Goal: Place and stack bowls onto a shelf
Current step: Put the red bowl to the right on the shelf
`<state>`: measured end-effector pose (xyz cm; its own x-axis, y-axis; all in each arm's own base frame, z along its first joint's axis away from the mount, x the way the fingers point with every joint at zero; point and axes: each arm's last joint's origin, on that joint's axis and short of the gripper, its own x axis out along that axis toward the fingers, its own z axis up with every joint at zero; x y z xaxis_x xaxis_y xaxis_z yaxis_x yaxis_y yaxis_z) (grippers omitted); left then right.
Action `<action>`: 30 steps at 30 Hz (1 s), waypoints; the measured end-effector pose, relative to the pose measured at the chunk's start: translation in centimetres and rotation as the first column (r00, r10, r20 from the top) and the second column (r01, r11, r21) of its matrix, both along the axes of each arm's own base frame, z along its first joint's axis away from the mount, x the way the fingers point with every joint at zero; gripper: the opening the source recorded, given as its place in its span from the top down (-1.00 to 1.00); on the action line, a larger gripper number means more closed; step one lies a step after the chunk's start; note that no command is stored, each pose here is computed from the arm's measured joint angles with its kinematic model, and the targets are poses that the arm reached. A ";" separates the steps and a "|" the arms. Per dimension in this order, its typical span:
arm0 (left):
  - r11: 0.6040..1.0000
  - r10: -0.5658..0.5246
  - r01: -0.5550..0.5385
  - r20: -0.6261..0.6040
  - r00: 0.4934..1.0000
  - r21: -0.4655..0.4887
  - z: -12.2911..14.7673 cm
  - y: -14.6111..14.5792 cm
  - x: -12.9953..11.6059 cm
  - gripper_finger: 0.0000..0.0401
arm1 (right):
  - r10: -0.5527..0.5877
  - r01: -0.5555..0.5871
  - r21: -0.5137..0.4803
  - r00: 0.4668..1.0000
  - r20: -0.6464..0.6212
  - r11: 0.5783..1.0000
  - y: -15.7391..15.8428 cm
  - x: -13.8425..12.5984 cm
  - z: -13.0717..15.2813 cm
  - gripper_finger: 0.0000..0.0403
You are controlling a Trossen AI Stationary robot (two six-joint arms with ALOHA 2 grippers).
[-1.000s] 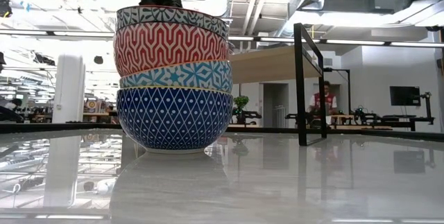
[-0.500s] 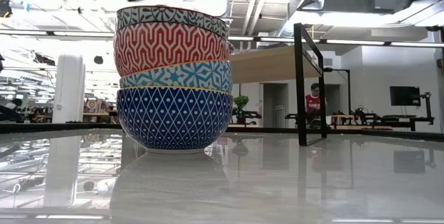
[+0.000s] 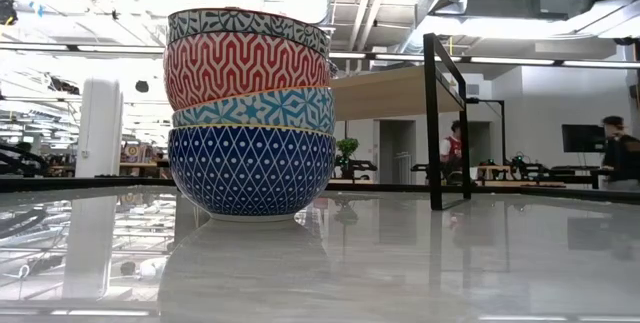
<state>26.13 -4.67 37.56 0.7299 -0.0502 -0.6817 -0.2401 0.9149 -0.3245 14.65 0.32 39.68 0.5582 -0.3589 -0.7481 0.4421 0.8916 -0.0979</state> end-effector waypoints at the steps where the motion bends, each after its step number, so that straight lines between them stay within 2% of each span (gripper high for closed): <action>1: 1.000 0.006 -0.006 -0.025 1.000 0.016 -0.6 -0.1 0.5 -0.14 | 0.000 0.000 0.001 1.000 -0.001 1.000 0.0 0.0 0.0 0.35; 5: 0.996 0.022 -0.009 -0.143 0.989 0.086 -3.1 -0.4 2.4 -0.17 | -0.001 0.001 0.010 1.000 0.001 1.000 0.0 0.1 0.0 0.35; 12: 0.984 -0.044 0.090 -0.283 0.958 0.154 -7.3 -1.5 5.6 -0.17 | 0.000 0.000 0.043 1.000 0.000 0.999 0.1 0.2 -0.1 0.35; 17: 0.974 -0.067 0.140 -0.358 0.931 0.181 -9.8 -2.2 6.9 -0.17 | 0.011 -0.011 0.065 1.000 -0.002 0.998 0.2 0.2 -0.1 0.35; 21: 0.972 -0.071 0.150 -0.380 0.922 0.182 -10.6 -2.8 7.2 -0.17 | 0.014 -0.013 0.068 1.000 -0.002 0.998 0.2 0.2 -0.1 0.35; 25: 0.973 -0.033 0.117 -0.381 0.924 0.201 -10.6 -3.2 7.0 -0.02 | 0.002 -0.002 0.077 1.000 0.002 0.997 0.2 0.2 -0.1 0.35; 30: 0.966 0.005 0.094 -0.381 0.924 0.242 -10.4 -3.7 6.6 0.35 | 0.001 -0.001 0.078 1.000 0.002 0.997 0.2 0.2 -0.1 0.35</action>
<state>32.73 -8.35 27.12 0.4182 0.1319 -0.8987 -0.2556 0.9665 0.0230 14.89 0.52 39.53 0.5604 -0.2991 -0.7723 0.4412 0.8970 -0.0272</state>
